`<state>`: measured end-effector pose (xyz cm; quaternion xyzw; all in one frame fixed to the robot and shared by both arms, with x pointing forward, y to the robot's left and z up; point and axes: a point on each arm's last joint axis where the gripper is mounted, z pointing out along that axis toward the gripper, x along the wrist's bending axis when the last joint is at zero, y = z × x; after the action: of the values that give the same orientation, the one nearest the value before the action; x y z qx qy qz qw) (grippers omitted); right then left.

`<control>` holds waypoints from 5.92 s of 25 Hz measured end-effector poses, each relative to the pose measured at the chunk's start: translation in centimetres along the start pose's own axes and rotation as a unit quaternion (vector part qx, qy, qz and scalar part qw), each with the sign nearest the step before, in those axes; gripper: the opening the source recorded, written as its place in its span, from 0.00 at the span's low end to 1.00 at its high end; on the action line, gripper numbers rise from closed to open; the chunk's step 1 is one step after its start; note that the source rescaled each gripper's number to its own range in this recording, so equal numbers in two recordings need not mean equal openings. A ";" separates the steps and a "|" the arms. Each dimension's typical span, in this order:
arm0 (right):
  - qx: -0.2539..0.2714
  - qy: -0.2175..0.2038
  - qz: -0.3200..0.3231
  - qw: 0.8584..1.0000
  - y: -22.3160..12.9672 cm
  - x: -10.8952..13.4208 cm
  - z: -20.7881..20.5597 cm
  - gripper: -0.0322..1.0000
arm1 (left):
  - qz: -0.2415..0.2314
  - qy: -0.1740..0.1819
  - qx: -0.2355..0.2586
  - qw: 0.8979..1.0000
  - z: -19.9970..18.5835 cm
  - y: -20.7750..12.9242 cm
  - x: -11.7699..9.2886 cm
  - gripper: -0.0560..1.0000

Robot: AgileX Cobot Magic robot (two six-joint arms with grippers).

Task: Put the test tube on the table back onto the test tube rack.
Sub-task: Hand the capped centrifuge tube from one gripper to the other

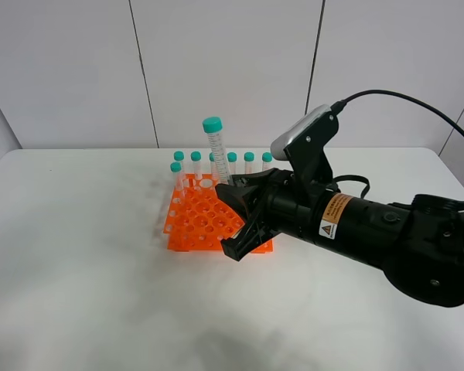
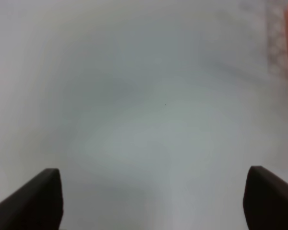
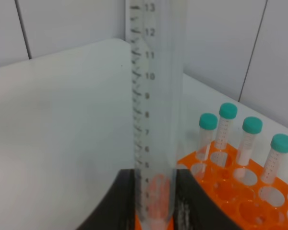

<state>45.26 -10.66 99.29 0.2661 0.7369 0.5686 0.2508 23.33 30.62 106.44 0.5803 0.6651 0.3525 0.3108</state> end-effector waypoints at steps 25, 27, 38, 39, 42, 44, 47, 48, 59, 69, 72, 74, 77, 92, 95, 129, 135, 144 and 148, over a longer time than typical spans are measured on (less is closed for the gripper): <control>0.006 -0.001 0.000 1.000 -0.1 0.0 0.0 0.04 | 0.037 -0.058 -0.027 0.997 -0.8 0.8 0.1 0.82; 0.006 -0.001 0.000 1.000 -0.1 0.0 0.0 0.04 | 0.058 -0.086 -0.028 0.994 -0.7 0.9 0.1 0.82; 0.031 -0.003 0.000 1.000 -0.6 -0.1 0.0 0.04 | 0.111 -0.177 -0.089 0.974 -1.8 2.4 0.1 0.82; 0.031 -0.003 0.000 1.000 -0.6 -0.1 0.0 0.04 | 0.115 -0.180 -0.094 0.972 -2.0 2.8 0.0 0.82; 0.031 -0.003 0.000 1.000 -0.6 -0.1 0.0 0.04 | 0.125 -0.191 -0.093 0.969 -2.6 4.7 -0.3 0.82; 0.032 -0.003 0.000 0.999 -0.6 -0.1 0.0 0.04 | 0.135 -0.202 -0.084 0.966 -2.6 6.3 -0.8 0.82; 0.032 -0.003 0.000 0.999 -0.6 -0.1 0.0 0.04 | 0.151 -0.223 -0.075 0.960 -2.4 8.8 -1.8 0.82; 0.032 -0.003 0.000 0.999 -0.6 -0.1 0.0 0.04 | 0.157 -0.232 -0.075 0.957 -2.3 9.6 -2.2 0.82; 0.031 -0.004 -0.001 1.000 -0.6 -0.1 0.0 0.04 | 0.213 -0.295 -0.039 0.931 4.4 15.1 -10.1 0.82; 0.031 -0.004 -0.003 1.000 -0.6 -0.1 0.0 0.04 | 0.214 -0.349 -0.015 0.912 11.3 15.5 -16.1 0.82; 0.031 -0.004 -0.003 1.000 -0.6 -0.1 0.0 0.04 | 0.212 -0.355 -0.004 0.910 12.8 15.2 -17.2 0.82; 0.031 -0.004 -0.003 1.000 -0.6 -0.1 0.0 0.04 | 0.207 -0.356 -0.001 0.911 13.6 15.1 -17.6 0.82; 0.031 -0.004 -0.008 0.999 -0.6 -0.1 0.0 0.04 | 0.203 -0.356 -0.003 0.912 14.3 15.3 -18.2 0.82; 0.031 -0.004 -0.009 0.999 -0.5 -0.1 0.0 0.04 | 0.208 -0.382 0.002 0.900 15.8 16.5 -21.5 0.82; 0.031 -0.004 -0.009 0.999 -0.5 -0.1 0.0 0.04 | 0.218 -0.396 -0.007 0.892 15.2 16.2 -22.3 0.82; 0.026 -0.004 -0.010 1.000 -0.5 -0.1 0.0 0.04 | 0.168 -0.447 0.004 0.879 16.9 15.9 -24.9 0.71; 0.028 -0.004 -0.011 1.000 -0.5 -0.1 0.0 0.04 | 0.175 -0.453 0.010 0.874 16.8 15.8 -24.9 0.70; 0.028 -0.036 0.007 0.999 -0.6 -1.4 -0.1 0.04 | 0.169 -0.444 0.009 0.880 17.3 16.1 -24.4 0.69; 0.028 -0.037 0.005 0.999 -0.6 -1.5 -0.1 0.04 | 0.166 -0.440 0.008 0.883 17.5 16.2 -24.2 0.66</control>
<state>46.22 -11.91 98.85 0.2976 0.7418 0.5384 0.2672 49.94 9.84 110.24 0.7800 0.3567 0.1025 0.5038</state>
